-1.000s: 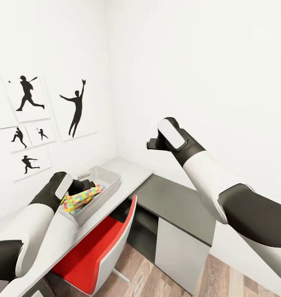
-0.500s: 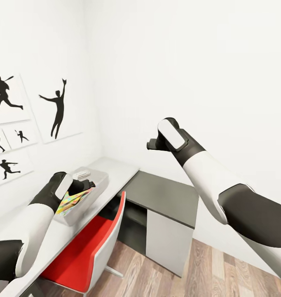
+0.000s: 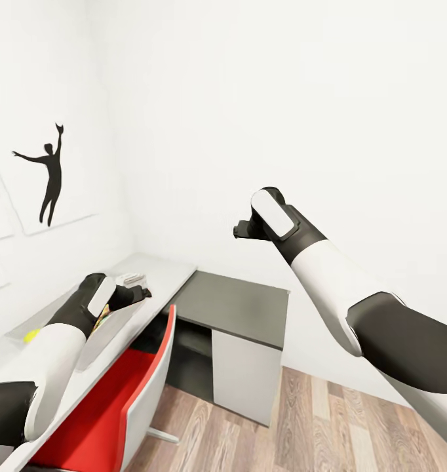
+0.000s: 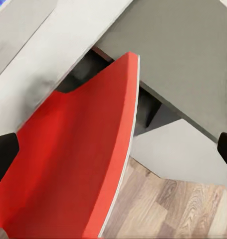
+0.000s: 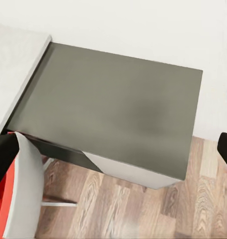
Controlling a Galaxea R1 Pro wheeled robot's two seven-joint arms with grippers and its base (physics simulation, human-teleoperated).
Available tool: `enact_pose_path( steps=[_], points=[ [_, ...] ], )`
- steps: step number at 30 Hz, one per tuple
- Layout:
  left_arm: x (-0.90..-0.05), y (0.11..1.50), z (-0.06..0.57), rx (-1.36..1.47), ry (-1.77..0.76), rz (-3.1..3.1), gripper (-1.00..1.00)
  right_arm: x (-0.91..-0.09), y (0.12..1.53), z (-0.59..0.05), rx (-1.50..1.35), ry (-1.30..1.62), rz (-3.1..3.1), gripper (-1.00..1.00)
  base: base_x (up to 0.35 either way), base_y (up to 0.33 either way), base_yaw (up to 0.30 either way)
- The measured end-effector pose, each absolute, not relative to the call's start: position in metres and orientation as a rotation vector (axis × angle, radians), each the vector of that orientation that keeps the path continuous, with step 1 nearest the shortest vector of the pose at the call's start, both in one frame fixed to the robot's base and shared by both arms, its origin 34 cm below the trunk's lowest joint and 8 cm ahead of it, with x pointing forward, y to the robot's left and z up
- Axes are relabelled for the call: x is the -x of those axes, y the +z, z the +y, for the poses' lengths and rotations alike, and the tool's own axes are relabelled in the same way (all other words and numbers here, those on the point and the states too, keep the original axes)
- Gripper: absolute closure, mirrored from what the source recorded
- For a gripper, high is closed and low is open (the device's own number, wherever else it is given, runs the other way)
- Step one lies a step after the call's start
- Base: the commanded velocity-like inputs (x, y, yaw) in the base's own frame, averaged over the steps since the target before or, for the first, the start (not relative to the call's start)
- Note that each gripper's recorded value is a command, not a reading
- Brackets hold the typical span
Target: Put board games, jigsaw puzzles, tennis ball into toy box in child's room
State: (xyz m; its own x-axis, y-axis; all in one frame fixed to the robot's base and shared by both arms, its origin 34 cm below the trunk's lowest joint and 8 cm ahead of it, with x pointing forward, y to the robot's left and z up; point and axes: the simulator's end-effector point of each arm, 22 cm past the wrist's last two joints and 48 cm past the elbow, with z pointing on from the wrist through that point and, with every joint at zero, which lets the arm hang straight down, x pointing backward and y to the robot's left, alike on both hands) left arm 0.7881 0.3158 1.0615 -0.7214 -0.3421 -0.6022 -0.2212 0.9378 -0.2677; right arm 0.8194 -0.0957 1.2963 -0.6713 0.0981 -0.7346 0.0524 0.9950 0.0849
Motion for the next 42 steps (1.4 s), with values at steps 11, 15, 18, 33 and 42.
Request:
enact_pose_path(
  steps=[11,15,18,33,42],
  points=[
    [-0.7881,1.0615,0.3158,0.397,-0.231,2.403,-1.0,-0.8193,1.2962,-0.0957,-0.104,0.072,2.308,-1.0,-0.005,0.002,-0.283],
    [-0.7881,1.0615,0.3158,0.397,-0.231,2.403,-1.0,-0.8193,1.2959,-0.0958,-0.104,0.071,2.309,-1.0,0.0,0.0,-0.283],
    [-0.7881,1.0615,0.3158,0.397,-0.231,2.403,-1.0,-0.8193,1.2956,-0.0958,-0.104,0.071,2.309,-1.0,0.0,0.0,-0.283],
    [-0.7883,1.0613,0.3156,0.396,-0.231,2.403,-1.0,-0.8189,1.2912,-0.0959,-0.105,0.071,2.316,-1.0,-0.034,0.0,-0.283],
    [-0.7883,1.0616,0.3159,0.397,-0.231,2.402,-1.0,-0.8187,1.2907,-0.096,-0.105,0.071,2.317,-1.0,-0.13,0.0,-0.283]
  ],
)
